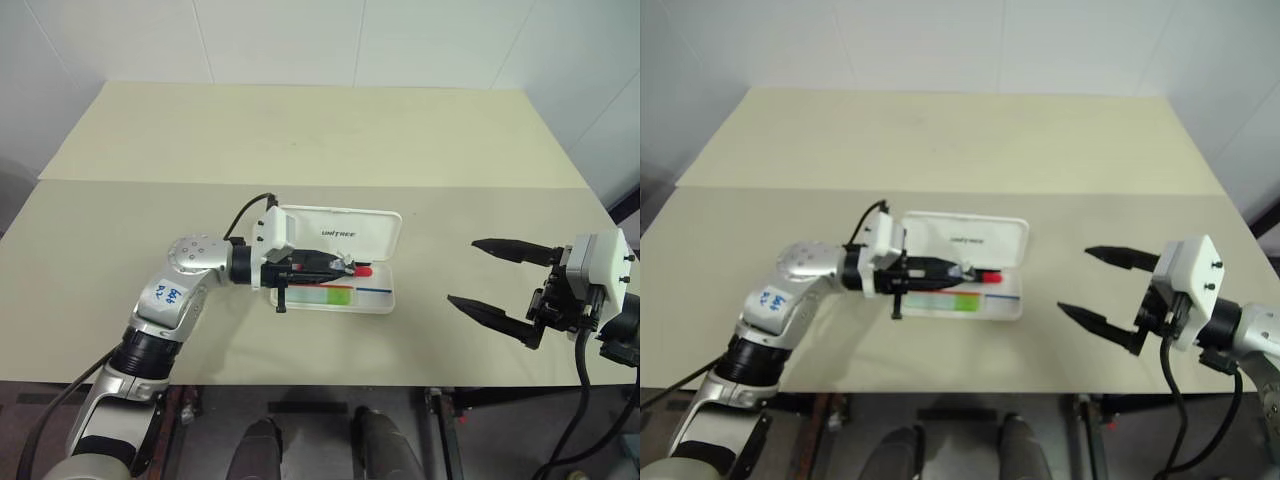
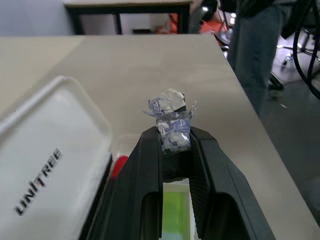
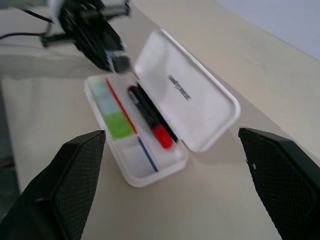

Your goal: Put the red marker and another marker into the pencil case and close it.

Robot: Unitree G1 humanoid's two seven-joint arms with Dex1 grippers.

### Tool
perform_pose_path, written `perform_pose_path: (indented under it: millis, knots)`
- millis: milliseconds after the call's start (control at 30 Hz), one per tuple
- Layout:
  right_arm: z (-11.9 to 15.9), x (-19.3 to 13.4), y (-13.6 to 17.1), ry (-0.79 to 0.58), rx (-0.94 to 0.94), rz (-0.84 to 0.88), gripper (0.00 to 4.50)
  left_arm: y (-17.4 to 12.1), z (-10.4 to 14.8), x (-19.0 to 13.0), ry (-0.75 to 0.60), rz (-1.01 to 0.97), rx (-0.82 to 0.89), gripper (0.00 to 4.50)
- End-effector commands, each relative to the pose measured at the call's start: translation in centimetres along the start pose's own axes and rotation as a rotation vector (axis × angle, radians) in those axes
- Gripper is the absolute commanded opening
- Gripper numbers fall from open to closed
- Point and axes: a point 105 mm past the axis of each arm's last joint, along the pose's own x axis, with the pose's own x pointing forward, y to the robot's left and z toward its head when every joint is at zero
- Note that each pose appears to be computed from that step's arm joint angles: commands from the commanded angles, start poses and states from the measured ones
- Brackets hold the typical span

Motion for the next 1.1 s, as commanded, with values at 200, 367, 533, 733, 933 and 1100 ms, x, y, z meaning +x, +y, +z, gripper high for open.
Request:
perform_pose_path:
  millis: [200, 367, 533, 733, 933, 1100]
  knots:
    - [1.5, 0.2, 1.5, -0.013, -0.018, 0.040, 4.50, -0.4, -0.6, 2.7, 0.031, -0.067, 0.018, 0.30]
    - [1.6, 0.4, 1.7, -0.018, -0.013, 0.032, 4.50, -0.6, -1.4, 4.0, 0.049, -0.081, 0.001, 0.30]
    - [1.8, 0.7, 1.6, -0.032, -0.017, 0.018, 4.50, -0.6, -2.1, 5.2, 0.075, -0.084, 0.004, 0.30]
    - [2.0, 1.1, 1.9, -0.048, -0.019, 0.004, 4.50, -0.8, -2.8, 6.7, 0.100, -0.108, 0.019, 0.30]
    - [2.2, 1.3, 2.0, -0.056, -0.024, -0.004, 4.50, -0.8, -3.2, 7.2, 0.107, -0.117, 0.026, 0.30]
    - [2.5, 1.4, 2.0, -0.065, -0.031, -0.012, 4.50, -0.4, -3.3, 7.8, 0.106, -0.115, 0.022, 0.30]
